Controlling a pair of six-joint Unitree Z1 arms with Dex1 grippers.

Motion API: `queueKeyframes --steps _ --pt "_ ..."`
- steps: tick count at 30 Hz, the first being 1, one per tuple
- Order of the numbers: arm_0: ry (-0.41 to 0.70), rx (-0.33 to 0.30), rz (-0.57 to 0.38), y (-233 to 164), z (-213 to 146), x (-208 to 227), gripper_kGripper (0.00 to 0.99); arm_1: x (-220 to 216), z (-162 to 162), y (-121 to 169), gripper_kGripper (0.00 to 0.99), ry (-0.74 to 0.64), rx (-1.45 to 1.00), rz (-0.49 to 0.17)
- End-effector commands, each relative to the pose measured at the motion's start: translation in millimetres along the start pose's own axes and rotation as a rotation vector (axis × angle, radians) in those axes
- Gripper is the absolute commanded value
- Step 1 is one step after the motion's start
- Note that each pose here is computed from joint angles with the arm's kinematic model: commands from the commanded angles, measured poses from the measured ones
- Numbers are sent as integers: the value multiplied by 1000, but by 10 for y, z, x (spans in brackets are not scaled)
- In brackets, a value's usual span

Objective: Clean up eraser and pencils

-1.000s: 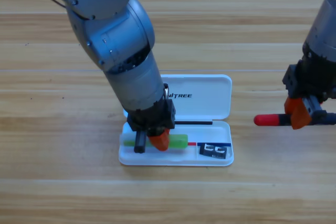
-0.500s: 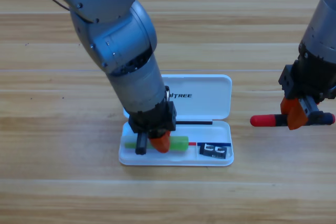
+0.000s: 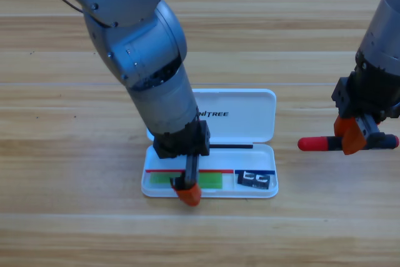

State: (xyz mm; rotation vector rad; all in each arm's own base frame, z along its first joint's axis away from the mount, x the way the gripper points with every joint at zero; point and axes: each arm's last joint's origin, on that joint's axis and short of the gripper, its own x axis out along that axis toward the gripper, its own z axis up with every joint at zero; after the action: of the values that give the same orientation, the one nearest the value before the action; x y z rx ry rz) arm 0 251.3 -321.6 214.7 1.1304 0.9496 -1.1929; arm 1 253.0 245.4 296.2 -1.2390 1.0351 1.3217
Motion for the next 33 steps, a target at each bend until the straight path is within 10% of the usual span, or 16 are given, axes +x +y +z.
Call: queueKeyframes --steps 1,16,33 --pt "-6 5 -8 -74 22 -103 990 206 113 23 0 26 -13 73" --pt "-178 -203 203 25 -1330 -1872 990 527 843 -35 0 26 -69 71" --pt "-275 -383 228 -79 -2126 -2039 990 1040 1520 -332 0 63 -85 24"
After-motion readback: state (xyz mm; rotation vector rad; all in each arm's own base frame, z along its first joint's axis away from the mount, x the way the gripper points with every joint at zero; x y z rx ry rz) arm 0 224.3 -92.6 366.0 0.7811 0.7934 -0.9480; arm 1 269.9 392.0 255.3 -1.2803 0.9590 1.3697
